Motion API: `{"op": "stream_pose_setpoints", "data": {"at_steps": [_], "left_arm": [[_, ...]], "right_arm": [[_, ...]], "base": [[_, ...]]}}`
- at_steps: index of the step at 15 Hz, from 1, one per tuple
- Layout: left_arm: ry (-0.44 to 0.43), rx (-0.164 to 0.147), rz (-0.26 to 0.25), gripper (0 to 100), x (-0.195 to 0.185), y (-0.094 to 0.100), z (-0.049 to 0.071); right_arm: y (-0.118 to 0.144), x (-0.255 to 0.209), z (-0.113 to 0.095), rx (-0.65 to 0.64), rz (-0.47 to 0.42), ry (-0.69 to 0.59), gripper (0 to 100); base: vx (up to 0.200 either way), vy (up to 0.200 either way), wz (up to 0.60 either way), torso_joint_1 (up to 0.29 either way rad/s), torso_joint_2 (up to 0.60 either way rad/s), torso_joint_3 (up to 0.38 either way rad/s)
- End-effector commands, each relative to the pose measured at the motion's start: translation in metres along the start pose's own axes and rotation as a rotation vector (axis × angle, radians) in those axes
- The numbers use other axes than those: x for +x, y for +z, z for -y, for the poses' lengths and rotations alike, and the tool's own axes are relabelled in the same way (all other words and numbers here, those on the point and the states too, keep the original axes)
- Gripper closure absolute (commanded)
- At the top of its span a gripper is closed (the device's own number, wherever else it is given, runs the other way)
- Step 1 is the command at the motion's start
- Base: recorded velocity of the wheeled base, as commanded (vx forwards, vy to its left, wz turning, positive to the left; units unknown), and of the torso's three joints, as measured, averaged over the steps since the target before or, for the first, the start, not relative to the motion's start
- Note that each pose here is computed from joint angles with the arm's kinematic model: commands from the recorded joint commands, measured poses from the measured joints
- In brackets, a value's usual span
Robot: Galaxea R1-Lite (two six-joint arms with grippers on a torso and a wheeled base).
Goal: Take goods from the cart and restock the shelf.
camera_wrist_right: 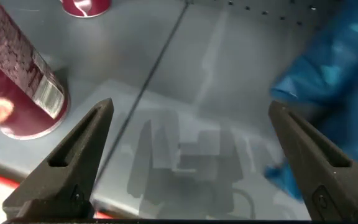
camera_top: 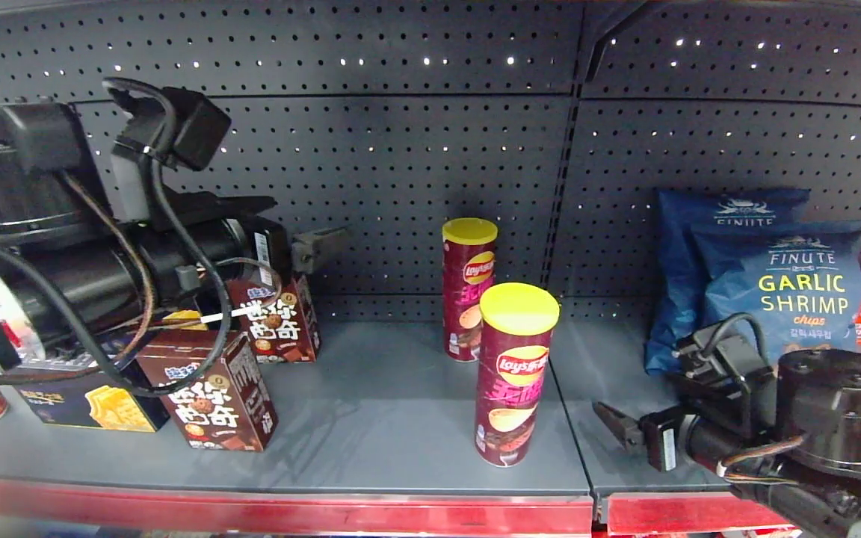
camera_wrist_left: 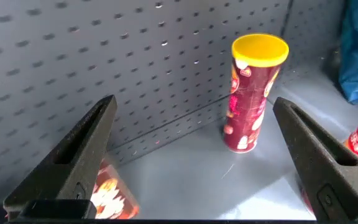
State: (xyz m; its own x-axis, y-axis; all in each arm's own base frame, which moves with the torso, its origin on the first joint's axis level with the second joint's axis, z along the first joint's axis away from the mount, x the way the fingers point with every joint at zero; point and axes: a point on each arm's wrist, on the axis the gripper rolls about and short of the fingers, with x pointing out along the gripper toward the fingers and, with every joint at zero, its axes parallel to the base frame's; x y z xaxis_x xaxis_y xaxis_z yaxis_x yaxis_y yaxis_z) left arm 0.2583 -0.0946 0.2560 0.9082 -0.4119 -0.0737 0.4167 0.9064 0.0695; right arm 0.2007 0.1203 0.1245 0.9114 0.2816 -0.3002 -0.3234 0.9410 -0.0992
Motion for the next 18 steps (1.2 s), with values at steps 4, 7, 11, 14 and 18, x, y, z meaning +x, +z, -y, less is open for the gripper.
{"op": "stream_pose_setpoints", "data": {"at_steps": [4,7,11,14,18], "left_arm": [[0.052,-0.001,0.027,0,-0.015,0.007,-0.011],[0.054,0.001,0.029,0,-0.015,0.007,-0.011],[0.055,-0.001,0.024,0,-0.015,0.006,-0.011],[0.055,-0.001,0.024,0,-0.015,0.006,-0.011],[0.055,-0.001,0.012,0,-0.016,0.001,-0.011]], "right_arm": [[-0.011,0.031,-0.033,-0.051,-0.065,0.083,0],[-0.011,0.046,-0.048,-0.063,-0.066,0.108,0],[-0.013,0.049,-0.058,-0.076,-0.072,0.136,0],[-0.013,0.056,-0.062,-0.076,-0.068,0.138,0],[-0.012,0.054,-0.061,-0.073,-0.064,0.135,0]], "base": [[0.000,0.000,0.00,0.000,0.00,0.000],[0.000,0.000,0.00,0.000,0.00,0.000],[0.000,0.000,0.00,0.000,0.00,0.000],[0.000,0.000,0.00,0.000,0.00,0.000],[0.000,0.000,0.00,0.000,0.00,0.000]]}}
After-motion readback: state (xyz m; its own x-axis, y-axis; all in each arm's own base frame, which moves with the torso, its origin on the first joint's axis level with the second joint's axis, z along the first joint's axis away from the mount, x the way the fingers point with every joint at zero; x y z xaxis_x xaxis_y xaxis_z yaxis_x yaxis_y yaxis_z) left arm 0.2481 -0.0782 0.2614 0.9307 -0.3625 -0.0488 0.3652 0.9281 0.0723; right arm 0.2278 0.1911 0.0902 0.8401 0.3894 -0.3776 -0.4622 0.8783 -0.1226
